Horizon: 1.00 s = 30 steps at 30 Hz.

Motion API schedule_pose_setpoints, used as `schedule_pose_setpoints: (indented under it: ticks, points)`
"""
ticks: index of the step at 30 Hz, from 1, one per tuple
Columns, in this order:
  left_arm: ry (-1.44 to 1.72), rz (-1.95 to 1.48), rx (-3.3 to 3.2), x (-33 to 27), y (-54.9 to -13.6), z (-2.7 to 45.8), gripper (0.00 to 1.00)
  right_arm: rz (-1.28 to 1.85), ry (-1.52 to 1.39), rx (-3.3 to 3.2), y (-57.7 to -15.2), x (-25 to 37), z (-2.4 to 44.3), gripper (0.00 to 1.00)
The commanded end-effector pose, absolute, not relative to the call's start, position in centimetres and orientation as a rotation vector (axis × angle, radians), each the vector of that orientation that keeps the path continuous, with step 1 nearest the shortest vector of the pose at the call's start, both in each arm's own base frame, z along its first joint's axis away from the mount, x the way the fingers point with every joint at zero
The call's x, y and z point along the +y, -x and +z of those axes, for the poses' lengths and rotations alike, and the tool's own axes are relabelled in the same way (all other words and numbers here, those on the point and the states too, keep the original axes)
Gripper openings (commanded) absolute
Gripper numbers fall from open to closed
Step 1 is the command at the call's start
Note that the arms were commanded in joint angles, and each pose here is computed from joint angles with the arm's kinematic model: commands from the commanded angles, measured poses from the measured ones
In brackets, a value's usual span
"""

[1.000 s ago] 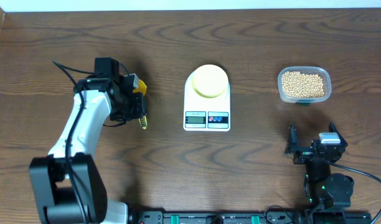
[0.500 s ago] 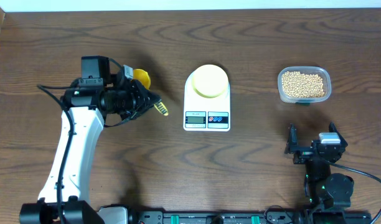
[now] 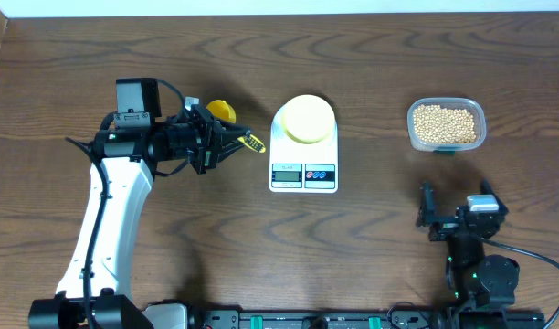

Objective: Scoop item into bowl and weigh 50g on scale
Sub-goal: 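Lift the yellow scoop with the left gripper toward the scale, then move the right gripper to the scoop handle held by the left gripper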

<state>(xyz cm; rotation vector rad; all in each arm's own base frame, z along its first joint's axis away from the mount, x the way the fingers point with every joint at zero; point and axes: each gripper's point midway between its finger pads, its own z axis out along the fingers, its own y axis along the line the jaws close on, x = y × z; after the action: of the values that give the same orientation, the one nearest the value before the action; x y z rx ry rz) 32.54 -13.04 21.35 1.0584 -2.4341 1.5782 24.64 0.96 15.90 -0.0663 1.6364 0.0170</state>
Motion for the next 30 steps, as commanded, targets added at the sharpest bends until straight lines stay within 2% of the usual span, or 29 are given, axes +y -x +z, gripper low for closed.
schedule_pose_setpoints:
  ticks: [1, 5, 11, 20, 26, 30]
  points:
    - [-1.09, 1.597, -2.334, -13.6, -32.1, 22.0, 0.08, 0.317, 0.08, 1.631, -24.1, 4.4, 16.2, 0.99]
    - [-1.101, 1.617, -2.328, -13.6, -32.6, 22.3, 0.08, 0.534, -0.118, 1.586, -24.1, 4.6, 17.6, 0.99]
    - [-1.086, 1.653, -2.348, -13.5, -33.2, 22.7, 0.08, 0.533, -0.076, 1.365, -23.5, 4.4, 23.0, 0.99]
    - [-1.082, 1.659, -2.353, -13.5, -33.3, 22.7, 0.08, 0.433, -0.143, 1.028, -21.0, 1.5, 31.1, 0.99]
    - [-1.082, 1.658, -2.354, -13.5, -33.3, 22.7, 0.08, 0.249, -0.03, 0.956, -19.6, 1.5, 37.5, 0.99]
    - [-1.083, 1.658, -2.354, -13.5, -33.3, 22.7, 0.08, 0.184, 0.015, 0.965, -20.1, 1.7, 41.2, 0.99]
